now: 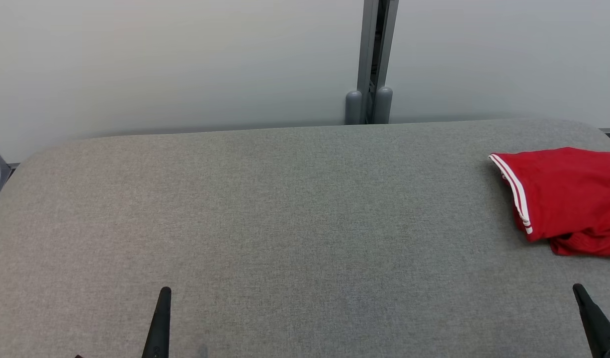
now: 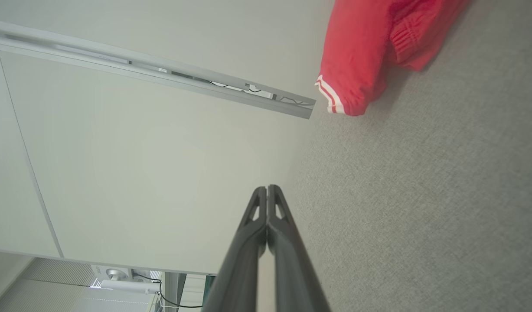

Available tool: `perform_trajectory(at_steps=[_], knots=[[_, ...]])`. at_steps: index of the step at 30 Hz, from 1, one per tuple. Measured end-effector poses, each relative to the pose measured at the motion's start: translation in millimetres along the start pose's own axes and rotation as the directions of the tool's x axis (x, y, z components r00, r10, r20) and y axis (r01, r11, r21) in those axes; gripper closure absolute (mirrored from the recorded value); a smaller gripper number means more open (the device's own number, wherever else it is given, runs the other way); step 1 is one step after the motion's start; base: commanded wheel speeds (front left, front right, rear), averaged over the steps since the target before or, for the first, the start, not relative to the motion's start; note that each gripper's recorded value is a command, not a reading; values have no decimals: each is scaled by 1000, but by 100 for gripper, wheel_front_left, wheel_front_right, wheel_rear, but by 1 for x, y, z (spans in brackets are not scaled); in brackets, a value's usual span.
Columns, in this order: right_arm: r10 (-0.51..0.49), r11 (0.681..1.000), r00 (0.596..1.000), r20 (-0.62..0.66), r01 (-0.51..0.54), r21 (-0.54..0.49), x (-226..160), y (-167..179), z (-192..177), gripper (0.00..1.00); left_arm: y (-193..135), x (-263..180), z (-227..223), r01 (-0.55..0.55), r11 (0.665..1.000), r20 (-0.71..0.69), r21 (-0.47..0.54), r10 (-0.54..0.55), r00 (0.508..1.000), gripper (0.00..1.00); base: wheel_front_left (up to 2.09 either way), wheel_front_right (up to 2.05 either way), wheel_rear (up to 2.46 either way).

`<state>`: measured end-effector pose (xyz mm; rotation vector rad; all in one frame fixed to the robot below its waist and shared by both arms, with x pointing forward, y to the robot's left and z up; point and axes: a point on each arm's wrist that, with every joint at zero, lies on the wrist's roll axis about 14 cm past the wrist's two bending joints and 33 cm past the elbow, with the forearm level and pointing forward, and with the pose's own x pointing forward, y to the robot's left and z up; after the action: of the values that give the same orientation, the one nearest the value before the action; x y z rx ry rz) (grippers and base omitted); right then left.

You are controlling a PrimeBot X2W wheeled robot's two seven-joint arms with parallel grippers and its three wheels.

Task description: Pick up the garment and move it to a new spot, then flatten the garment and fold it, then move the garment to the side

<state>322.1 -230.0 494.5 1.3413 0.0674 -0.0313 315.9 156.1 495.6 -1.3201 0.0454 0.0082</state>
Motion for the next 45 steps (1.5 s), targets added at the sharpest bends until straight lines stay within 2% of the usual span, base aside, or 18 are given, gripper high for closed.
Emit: perform_trajectory(at_steps=[20,32,45], knots=[[30,989,999,17,-32,143,-6,2,10,100,-5,-1,0,18,988,13,-152,-16,1000,100,0,0,0],[57,972,998,33,-63,226,-9,5,17,100,-9,-1,0,34,967,24,-251,-29,999,100,0,0,0],[56,972,998,32,-62,228,-10,5,17,100,-10,-1,0,35,967,26,-253,-29,999,100,0,0,0]])
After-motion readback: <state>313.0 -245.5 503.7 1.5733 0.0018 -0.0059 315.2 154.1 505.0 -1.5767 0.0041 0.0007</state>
